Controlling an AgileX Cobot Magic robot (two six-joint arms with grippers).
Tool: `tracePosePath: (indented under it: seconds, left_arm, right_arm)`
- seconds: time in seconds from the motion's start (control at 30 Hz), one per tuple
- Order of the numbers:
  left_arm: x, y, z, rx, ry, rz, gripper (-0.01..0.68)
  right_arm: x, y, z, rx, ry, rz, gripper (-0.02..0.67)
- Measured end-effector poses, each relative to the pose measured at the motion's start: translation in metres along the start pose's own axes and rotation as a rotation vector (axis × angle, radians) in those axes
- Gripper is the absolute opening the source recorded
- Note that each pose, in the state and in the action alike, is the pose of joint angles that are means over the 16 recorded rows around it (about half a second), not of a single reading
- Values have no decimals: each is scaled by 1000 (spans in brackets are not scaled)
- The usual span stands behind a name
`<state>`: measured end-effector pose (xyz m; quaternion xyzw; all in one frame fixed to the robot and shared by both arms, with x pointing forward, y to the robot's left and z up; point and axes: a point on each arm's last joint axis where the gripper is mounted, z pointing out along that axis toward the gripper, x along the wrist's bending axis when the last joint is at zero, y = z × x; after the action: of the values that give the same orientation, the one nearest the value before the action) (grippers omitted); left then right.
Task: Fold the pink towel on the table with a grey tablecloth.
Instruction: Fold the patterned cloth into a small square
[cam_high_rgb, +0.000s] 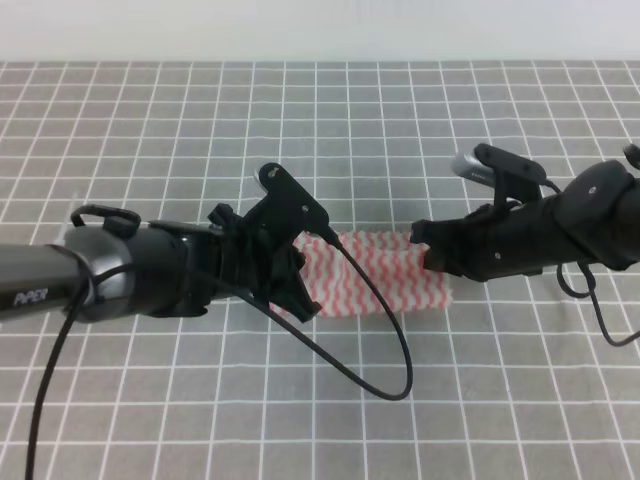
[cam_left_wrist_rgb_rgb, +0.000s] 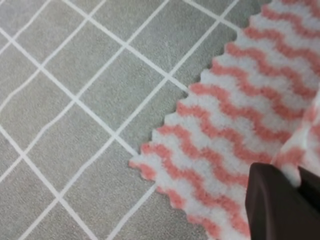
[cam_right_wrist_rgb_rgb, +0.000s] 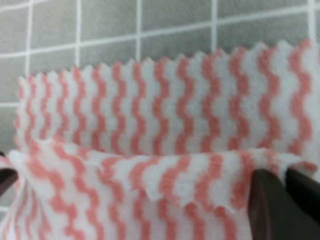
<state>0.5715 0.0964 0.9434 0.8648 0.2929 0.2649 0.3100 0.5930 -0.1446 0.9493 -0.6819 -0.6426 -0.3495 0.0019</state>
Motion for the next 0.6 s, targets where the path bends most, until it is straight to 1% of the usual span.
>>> tracePosePath:
  seconds: [0.4, 0.6]
  left_arm:
    - [14, -4, 0, -17, -10, -30, -1]
    - [15, -5, 2, -25, -29, -39, -1]
  right_arm:
    - [3, 6, 0, -13, 7, -13, -15]
    - [3, 6, 0, -17, 4, -18, -15]
